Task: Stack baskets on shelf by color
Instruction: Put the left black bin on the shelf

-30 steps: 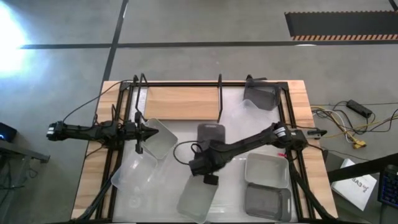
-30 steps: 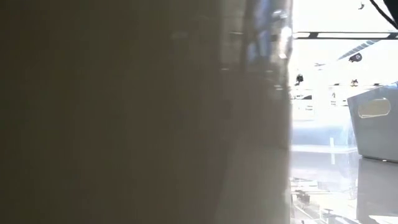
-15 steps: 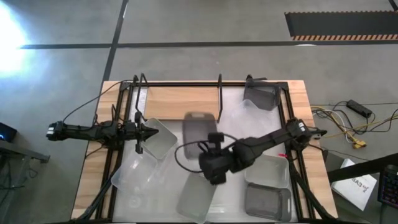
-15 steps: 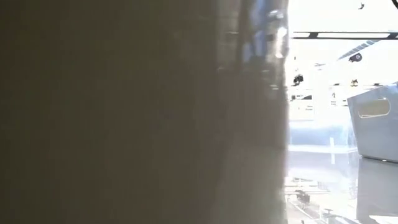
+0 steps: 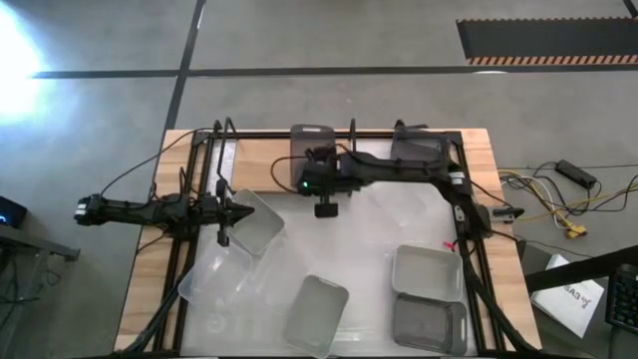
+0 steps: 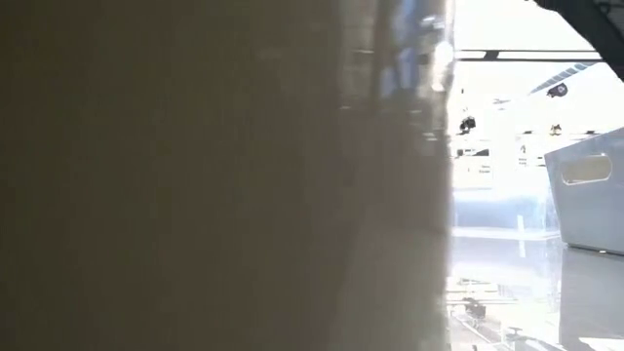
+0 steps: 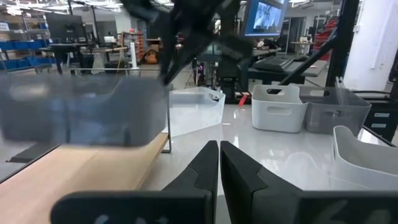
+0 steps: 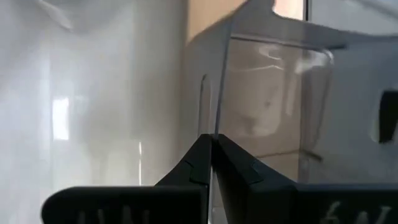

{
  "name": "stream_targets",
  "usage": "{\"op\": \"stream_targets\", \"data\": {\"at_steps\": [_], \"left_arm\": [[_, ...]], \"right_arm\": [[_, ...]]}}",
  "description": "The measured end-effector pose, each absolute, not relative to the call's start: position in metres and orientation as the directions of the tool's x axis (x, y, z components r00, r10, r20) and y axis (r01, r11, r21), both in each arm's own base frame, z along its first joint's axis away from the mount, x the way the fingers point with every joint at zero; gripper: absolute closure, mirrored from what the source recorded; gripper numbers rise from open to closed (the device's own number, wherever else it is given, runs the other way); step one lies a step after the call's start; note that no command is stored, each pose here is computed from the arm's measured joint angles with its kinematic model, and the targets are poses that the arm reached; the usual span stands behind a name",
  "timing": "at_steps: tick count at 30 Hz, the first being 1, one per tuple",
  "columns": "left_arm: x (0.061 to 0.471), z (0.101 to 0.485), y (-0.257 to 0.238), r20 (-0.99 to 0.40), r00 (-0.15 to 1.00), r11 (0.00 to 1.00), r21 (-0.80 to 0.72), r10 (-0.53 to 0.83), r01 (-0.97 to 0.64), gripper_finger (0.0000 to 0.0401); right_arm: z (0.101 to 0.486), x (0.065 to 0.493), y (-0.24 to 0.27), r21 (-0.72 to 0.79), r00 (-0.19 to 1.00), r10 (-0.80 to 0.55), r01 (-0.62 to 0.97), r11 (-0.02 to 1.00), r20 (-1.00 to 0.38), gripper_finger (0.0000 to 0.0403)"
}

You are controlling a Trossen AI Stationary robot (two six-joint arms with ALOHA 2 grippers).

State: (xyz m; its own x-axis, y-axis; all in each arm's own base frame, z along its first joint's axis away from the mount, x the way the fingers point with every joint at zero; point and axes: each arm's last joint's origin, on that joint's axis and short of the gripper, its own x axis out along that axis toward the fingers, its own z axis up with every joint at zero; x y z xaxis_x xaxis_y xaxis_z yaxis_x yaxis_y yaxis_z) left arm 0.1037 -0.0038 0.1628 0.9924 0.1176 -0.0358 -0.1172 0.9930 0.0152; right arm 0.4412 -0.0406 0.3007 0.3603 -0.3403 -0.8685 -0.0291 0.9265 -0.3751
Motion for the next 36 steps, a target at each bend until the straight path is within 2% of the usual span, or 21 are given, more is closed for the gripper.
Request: {"op": "stream_targets", "data": {"at_steps": [10,19,31,36], "left_arm": [[0.104,0.163,-0.004,-0.037,0.992,0.993,0.015,0.118,-0.118,0.0401],[0.104,0.162,-0.004,-0.042,0.992,0.993,0.017,0.118,-0.117,0.0401],[0.104,0.162,-0.004,-0.042,0.992,0.993,0.016,0.118,-0.117,0.0401],[0.104,0.162,-0.004,-0.044,0.992,0.993,0.017,0.118,-0.117,0.0401]], "right_arm": [[0.27,0.44,-0.061,-0.344,0.19,-0.332,-0.036,0.938,-0.924,0.0394],[0.257,0.435,-0.072,-0.33,0.127,-0.328,0.002,0.944,-0.936,0.0394],[0.254,0.434,-0.072,-0.329,0.115,-0.329,0.018,0.944,-0.937,0.0394],[0.259,0.432,-0.071,-0.329,0.119,-0.33,0.024,0.944,-0.937,0.0361]]}}
